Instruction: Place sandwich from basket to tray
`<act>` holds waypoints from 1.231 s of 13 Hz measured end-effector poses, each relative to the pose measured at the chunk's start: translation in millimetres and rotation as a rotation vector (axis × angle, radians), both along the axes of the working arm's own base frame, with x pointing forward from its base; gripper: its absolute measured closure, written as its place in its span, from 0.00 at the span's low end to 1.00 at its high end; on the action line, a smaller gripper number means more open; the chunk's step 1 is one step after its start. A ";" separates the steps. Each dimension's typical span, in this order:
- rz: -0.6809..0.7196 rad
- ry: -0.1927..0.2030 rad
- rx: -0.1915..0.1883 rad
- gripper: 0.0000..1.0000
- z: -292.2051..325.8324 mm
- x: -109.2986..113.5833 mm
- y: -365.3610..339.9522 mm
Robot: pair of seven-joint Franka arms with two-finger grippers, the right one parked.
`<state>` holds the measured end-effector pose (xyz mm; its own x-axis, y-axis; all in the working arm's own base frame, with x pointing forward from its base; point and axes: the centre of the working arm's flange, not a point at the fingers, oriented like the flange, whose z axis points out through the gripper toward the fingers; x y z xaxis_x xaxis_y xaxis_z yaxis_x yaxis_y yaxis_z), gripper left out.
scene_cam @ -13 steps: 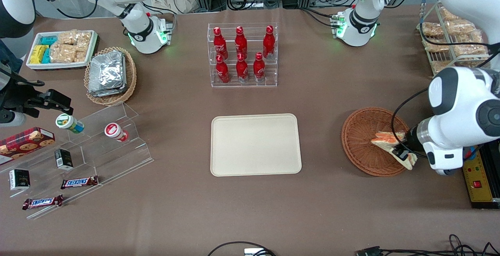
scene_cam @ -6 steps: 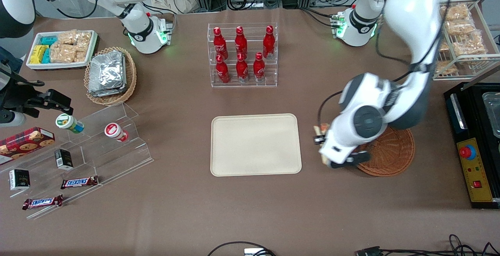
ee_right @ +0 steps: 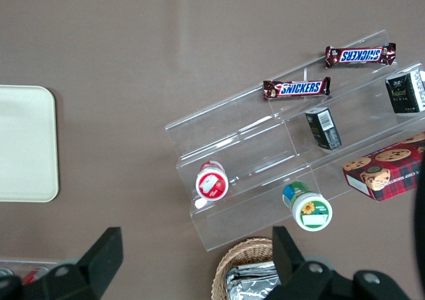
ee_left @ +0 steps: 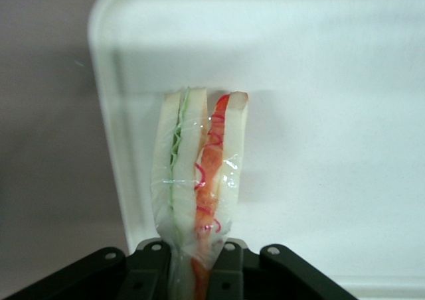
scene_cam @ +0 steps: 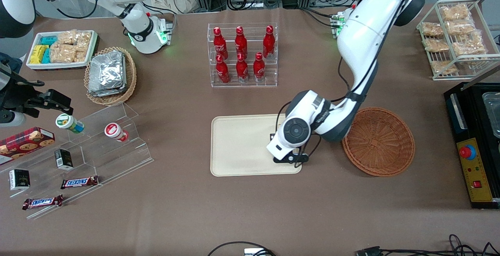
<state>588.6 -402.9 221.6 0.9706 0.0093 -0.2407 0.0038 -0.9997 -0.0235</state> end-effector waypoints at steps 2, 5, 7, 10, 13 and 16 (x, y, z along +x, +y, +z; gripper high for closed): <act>0.002 0.008 0.007 0.79 -7.7 0.3 2.4; 0.010 -0.002 0.006 0.47 -4.2 5.9 6.3; 0.012 -0.024 0.001 0.25 6.4 12.4 6.3; 0.029 -0.074 0.043 0.00 57.2 30.8 29.8; 0.090 -0.106 0.072 0.00 130.7 38.8 81.2; 0.138 -0.145 0.094 0.00 183.9 0.9 138.1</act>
<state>589.5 -264.8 405.4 0.9829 0.1602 -0.0908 0.1504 -0.9829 -0.1060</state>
